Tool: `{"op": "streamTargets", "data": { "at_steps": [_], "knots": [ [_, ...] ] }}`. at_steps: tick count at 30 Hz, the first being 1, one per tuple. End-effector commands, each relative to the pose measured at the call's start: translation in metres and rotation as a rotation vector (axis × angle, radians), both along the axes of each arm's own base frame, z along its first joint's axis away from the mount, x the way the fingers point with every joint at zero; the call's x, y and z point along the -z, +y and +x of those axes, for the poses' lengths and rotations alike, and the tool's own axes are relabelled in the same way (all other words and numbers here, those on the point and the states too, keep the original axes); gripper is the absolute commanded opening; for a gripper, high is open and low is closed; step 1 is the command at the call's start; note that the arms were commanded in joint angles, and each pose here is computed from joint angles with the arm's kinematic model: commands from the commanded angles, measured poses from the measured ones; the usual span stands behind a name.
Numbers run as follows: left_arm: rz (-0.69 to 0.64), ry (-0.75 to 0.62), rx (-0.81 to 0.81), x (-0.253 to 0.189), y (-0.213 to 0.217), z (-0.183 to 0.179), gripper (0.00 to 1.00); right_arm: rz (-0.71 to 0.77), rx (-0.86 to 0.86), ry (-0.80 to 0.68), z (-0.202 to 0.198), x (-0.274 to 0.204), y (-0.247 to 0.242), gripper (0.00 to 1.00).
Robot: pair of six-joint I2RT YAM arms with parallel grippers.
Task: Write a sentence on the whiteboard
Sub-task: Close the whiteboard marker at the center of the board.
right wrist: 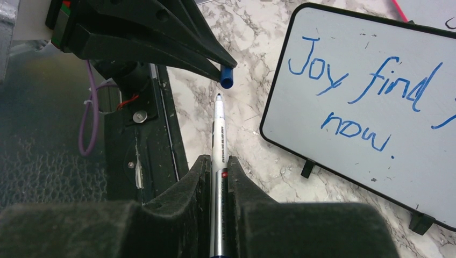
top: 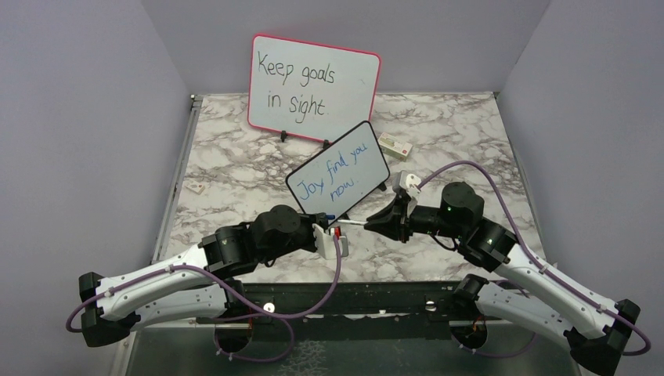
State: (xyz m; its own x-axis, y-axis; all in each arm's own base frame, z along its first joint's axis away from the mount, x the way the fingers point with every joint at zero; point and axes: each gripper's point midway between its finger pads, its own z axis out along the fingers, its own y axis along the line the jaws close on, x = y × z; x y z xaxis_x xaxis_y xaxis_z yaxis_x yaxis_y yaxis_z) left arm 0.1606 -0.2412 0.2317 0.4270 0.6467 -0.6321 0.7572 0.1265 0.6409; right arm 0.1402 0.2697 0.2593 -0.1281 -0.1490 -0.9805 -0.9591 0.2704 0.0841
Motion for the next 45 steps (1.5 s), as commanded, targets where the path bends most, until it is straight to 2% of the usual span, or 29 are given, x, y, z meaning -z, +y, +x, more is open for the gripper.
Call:
{"op": "streamTargets", "data": {
  "at_steps": [1, 19, 45],
  "knots": [
    [-0.022, 0.001, 0.051, -0.003, -0.007, -0.007, 0.0, 0.057, 0.008, -0.052, 0.004, -0.024, 0.002, 0.01],
    [-0.018, 0.021, 0.085, 0.001, -0.012, -0.012, 0.0, 0.047, 0.068, -0.053, 0.014, -0.02, -0.001, 0.01],
    [-0.072, 0.057, 0.075, -0.018, -0.024, -0.011, 0.0, 0.003, 0.019, -0.013, 0.012, -0.003, 0.006, 0.01]
  ]
}}
